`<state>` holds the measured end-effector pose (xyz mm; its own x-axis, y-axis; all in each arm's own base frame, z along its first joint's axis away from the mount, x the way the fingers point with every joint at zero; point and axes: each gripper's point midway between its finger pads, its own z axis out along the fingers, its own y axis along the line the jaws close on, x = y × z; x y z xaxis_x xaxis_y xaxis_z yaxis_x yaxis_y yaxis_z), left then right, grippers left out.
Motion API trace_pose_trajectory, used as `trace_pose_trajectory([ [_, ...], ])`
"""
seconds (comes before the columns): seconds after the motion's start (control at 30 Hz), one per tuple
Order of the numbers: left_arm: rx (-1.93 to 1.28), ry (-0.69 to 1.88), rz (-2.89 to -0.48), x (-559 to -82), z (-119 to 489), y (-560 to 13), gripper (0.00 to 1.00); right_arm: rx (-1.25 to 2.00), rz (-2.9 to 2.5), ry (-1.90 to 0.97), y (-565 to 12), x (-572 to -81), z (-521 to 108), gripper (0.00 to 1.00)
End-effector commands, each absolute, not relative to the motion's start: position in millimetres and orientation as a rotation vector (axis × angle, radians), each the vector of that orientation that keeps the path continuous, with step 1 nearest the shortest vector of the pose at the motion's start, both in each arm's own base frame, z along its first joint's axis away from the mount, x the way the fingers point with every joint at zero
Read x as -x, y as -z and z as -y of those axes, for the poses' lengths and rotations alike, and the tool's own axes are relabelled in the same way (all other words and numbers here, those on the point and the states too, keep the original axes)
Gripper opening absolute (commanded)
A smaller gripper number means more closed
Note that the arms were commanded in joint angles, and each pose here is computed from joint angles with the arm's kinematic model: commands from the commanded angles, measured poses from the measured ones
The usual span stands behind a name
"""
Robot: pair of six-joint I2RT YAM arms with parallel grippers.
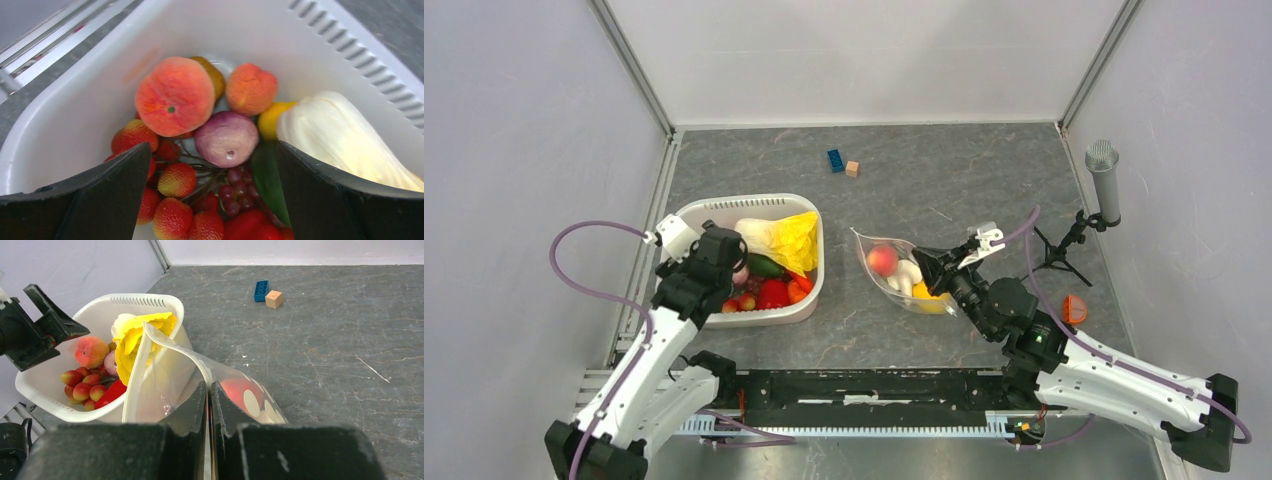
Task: Place the food in the zip-top bag and seal the zipper
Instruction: Pick up the fake fruit from the bin.
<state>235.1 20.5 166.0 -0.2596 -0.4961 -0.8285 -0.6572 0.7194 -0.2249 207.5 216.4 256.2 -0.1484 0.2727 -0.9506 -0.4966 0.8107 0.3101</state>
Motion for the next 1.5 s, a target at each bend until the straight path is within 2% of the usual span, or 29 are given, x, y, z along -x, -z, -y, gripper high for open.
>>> trace_pose_trajectory([
  [0.0,1.099,-0.346,-1.753,-229.2,-49.3,-171.5,1.00,0.132,-1.567,-0.672,-261.8,-210.1,-210.2,0.11],
  [0.3,1.136,-0.382,-1.800,-248.5,-55.5,-148.9,1.00,0.116,-1.577,-0.667,-262.6,-211.1,-209.0,0.12],
  [0.67,1.312,-0.371,-1.930,-250.4,-59.9,-90.9,1.00,0.129,-1.592,-0.650,-261.8,-212.9,-211.5,0.12],
  [0.73,1.321,-0.386,-1.928,-248.9,-61.5,-89.3,0.94,0.132,-1.594,-0.652,-261.4,-212.8,-212.3,0.12],
  [0.83,1.326,-0.347,-1.881,-248.4,-62.3,-100.0,0.71,0.129,-1.598,-0.645,-260.5,-213.1,-211.1,0.12],
  [0.9,1.315,-0.311,-1.846,-247.4,-62.8,-112.5,0.62,0.122,-1.599,-0.643,-259.5,-213.6,-210.3,0.12],
  [1.03,1.284,-0.261,-1.781,-239.4,-66.0,-138.7,0.56,0.126,-1.604,-0.649,-257.8,-213.6,-212.9,0.12],
  [1.1,1.260,-0.246,-1.761,-234.9,-67.4,-148.5,0.45,0.128,-1.608,-0.648,-256.3,-213.9,-214.3,0.12],
  [1.17,1.245,-0.234,-1.748,-230.0,-68.2,-154.9,0.43,0.130,-1.613,-0.650,-254.8,-214.4,-216.0,0.12],
  [1.2,1.239,-0.232,-1.741,-228.0,-68.9,-156.3,0.46,0.133,-1.614,-0.653,-254.5,-214.3,-217.2,0.12],
  [1.23,1.239,-0.236,-1.734,-226.2,-70.2,-156.1,0.53,0.134,-1.613,-0.657,-255.0,-214.2,-217.8,0.12],
  [1.27,1.245,-0.243,-1.728,-224.6,-71.4,-154.2,0.66,0.136,-1.615,-0.658,-254.1,-214.1,-218.7,0.13],
  [1.37,1.248,-0.255,-1.732,-228.1,-71.7,-146.8,0.93,0.143,-1.617,-0.662,-254.2,-213.9,-220.4,0.13],
  [1.4,1.249,-0.259,-1.737,-231.2,-71.3,-144.4,0.98,0.144,-1.619,-0.661,-254.5,-214.0,-220.5,0.13],
  [1.47,1.250,-0.279,-1.757,-239.0,-70.7,-137.4,1.00,0.147,-1.623,-0.656,-253.7,-213.9,-220.3,0.13],
])
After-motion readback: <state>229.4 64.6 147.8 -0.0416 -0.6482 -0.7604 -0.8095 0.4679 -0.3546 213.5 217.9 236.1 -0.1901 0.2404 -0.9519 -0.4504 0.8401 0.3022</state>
